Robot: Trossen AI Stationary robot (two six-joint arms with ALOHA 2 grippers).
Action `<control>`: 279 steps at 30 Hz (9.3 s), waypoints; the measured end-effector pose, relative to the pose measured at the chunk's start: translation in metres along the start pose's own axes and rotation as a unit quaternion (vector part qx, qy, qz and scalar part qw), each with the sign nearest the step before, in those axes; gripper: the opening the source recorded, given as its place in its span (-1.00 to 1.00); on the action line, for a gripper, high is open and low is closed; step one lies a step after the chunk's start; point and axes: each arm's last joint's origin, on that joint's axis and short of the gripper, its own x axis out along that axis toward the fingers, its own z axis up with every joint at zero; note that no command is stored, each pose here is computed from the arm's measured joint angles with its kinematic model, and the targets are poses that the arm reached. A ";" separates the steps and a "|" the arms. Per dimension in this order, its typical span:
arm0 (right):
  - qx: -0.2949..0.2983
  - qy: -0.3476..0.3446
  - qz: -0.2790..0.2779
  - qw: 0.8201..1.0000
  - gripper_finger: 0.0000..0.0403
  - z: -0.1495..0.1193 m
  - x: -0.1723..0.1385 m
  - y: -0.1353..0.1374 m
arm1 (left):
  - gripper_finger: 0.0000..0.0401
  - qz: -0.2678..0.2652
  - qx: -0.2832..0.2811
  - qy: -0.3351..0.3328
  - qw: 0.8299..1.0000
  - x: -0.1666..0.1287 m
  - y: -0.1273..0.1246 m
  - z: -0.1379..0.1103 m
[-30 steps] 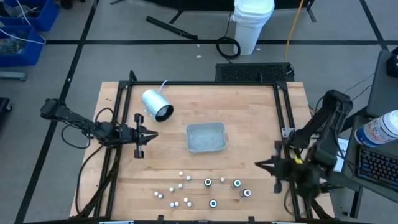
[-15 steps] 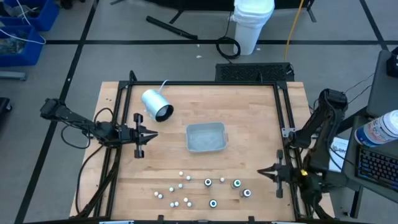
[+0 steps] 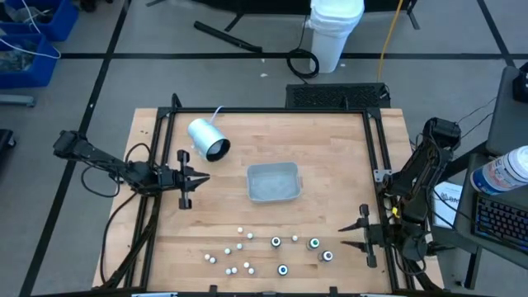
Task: Pick & Place food coloring
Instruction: Put the big violet food coloring bottle into the gray bin
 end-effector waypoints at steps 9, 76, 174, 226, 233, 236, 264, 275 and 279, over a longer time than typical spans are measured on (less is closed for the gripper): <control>0.047 0.024 0.044 0.998 -0.10 -0.009 0.000 -0.001 | -0.81 0.000 0.000 0.000 1.000 0.000 0.000 0.000; 0.026 0.082 0.116 0.989 0.05 -0.057 0.051 0.011 | -0.81 -0.004 0.006 0.014 1.000 0.000 -0.001 -0.003; -0.074 -0.046 -0.039 0.995 -0.42 0.086 0.105 -0.070 | -0.81 -0.006 0.015 0.020 1.000 0.000 -0.001 -0.004; -0.032 0.012 -0.050 0.998 -0.42 0.078 0.260 -0.205 | -0.81 -0.009 0.038 0.027 0.999 0.000 -0.002 -0.006; -0.061 0.020 -0.049 0.997 -0.43 0.078 0.259 -0.205 | -0.81 -0.011 0.042 0.033 0.999 0.000 -0.002 -0.007; -0.076 0.020 -0.048 0.996 -0.41 0.078 0.259 -0.205 | -0.81 -0.011 0.042 0.033 0.999 0.000 -0.002 -0.007; -0.042 0.022 -0.029 0.998 -0.43 0.055 0.248 -0.232 | -0.81 -0.011 0.041 0.033 0.999 0.000 -0.002 -0.007; -0.016 0.023 -0.054 0.998 -0.44 0.042 0.242 -0.230 | -0.81 -0.011 0.041 0.033 0.999 0.000 -0.002 -0.007; -0.010 0.024 -0.063 0.998 -0.43 0.042 0.242 -0.229 | -0.81 -0.011 0.041 0.033 0.999 0.000 -0.002 -0.007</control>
